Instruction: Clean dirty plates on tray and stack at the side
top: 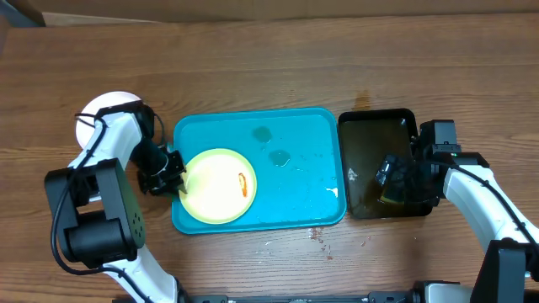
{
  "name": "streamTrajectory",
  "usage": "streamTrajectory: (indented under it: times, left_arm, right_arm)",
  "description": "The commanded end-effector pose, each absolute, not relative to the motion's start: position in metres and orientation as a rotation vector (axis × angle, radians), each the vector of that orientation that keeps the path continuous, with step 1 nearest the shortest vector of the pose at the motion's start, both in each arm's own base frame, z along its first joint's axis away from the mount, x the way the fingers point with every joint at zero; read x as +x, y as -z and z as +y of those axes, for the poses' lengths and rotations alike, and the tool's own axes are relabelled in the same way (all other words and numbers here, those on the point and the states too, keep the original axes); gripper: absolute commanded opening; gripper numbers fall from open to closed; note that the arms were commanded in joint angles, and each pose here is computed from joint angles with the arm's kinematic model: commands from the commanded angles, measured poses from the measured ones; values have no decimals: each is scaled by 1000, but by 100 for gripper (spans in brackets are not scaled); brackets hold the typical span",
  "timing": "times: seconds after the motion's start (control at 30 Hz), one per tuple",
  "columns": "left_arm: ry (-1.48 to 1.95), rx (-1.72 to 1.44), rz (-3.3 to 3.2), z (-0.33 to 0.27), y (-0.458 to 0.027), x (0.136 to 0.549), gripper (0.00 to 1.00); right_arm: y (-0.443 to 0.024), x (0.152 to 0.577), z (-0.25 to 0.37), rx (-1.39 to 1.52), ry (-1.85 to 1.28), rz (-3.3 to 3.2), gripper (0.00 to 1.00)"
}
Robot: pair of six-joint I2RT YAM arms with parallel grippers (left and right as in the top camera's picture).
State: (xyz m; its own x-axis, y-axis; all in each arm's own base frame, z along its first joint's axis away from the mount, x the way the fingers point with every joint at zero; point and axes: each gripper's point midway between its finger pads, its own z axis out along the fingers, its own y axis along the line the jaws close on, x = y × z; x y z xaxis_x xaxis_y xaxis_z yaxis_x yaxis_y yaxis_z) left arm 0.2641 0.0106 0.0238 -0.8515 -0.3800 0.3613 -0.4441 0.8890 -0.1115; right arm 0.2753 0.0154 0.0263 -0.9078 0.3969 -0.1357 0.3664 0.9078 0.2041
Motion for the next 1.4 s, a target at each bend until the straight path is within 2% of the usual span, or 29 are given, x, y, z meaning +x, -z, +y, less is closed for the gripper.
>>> streamTrajectory:
  times: [0.0, 0.5, 0.63, 0.87, 1.1, 1.2, 1.37]
  left_arm:
    - [-422, 491, -2751, -26, -32, 271, 18]
    - [-385, 356, -2808, -66, -28, 277, 23]
    - [-379, 300, -2818, -75, -28, 277, 29]
    - [-371, 194, -2853, -89, -26, 279, 34]
    - [-364, 162, -2863, -92, -25, 279, 34]
    - [-345, 141, -2868, -89, -24, 279, 34]
    - [-345, 134, -2874, -89, -24, 280, 34]
  right_arm:
    - [-26, 275, 13, 582, -245, 2892, 100]
    - [-26, 275, 13, 582, -245, 2892, 100]
    - [-26, 275, 13, 582, -245, 2892, 100]
    - [-29, 288, 13, 568, -254, 2842, 100]
    - [-33, 284, 34, 568, -436, 2860, 100]
    - [-30, 274, 36, 572, -429, 2901, 74]
    - [-16, 259, 25, 568, -260, 2946, 72]
